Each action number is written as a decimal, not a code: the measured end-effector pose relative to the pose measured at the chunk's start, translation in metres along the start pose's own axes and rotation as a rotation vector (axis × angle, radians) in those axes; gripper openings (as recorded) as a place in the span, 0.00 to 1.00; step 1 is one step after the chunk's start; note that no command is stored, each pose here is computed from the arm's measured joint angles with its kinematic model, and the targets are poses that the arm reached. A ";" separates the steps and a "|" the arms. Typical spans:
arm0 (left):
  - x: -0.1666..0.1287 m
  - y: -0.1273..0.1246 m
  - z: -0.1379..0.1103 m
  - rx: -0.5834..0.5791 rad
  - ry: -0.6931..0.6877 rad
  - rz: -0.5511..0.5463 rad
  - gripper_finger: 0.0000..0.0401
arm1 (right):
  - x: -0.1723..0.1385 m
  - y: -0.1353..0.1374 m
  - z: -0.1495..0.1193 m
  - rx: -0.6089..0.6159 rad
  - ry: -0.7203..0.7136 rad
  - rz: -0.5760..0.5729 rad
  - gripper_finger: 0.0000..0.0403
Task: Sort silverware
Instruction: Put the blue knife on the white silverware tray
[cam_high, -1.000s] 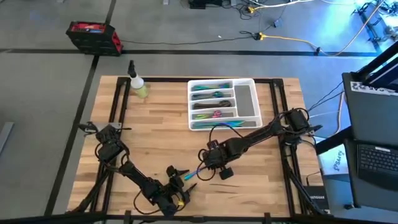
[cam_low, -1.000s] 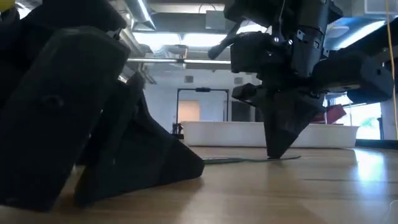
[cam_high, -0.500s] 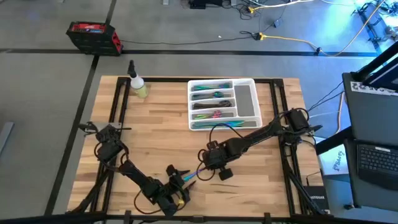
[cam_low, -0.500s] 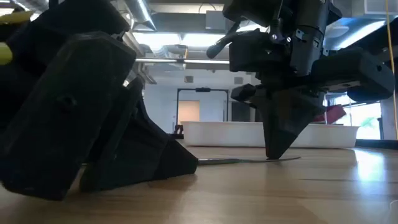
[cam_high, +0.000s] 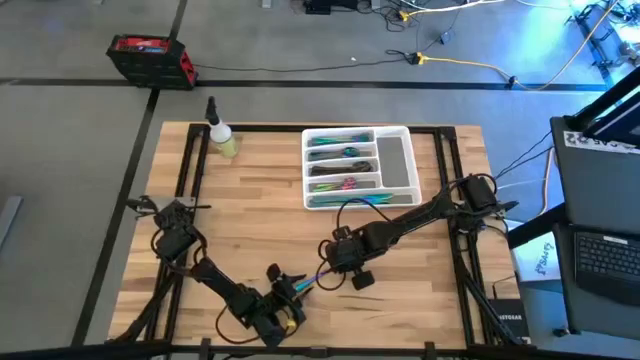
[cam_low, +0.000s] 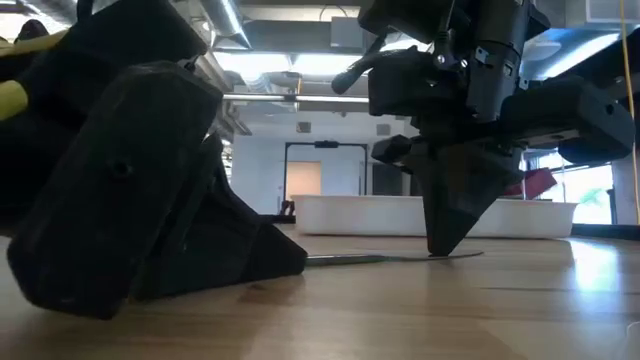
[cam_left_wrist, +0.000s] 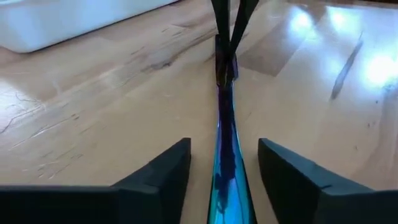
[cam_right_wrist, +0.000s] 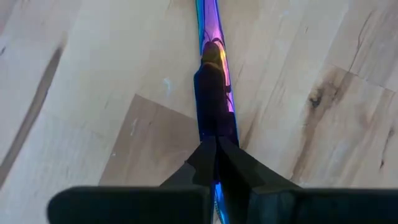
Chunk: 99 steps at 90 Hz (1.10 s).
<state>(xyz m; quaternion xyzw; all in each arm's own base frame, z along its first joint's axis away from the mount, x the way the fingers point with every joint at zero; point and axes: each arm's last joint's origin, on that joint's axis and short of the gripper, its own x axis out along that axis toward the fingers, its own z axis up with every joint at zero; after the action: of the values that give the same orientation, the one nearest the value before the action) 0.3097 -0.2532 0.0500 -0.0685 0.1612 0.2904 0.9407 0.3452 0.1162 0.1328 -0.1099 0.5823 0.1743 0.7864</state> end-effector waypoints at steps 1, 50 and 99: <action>0.000 0.000 0.000 0.000 0.000 0.000 0.40 | 0.000 0.000 0.000 0.000 0.000 0.000 0.00; 0.000 0.000 -0.001 -0.019 0.002 -0.001 0.16 | 0.000 0.000 0.000 -0.001 -0.001 0.007 0.00; -0.001 0.000 -0.001 -0.022 0.014 -0.010 0.14 | -0.040 0.002 0.009 0.006 -0.107 0.021 0.15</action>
<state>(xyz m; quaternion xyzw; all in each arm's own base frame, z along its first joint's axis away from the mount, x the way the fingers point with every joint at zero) 0.3089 -0.2540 0.0492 -0.0818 0.1644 0.2871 0.9401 0.3419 0.1157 0.1737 -0.0918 0.5411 0.1864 0.8149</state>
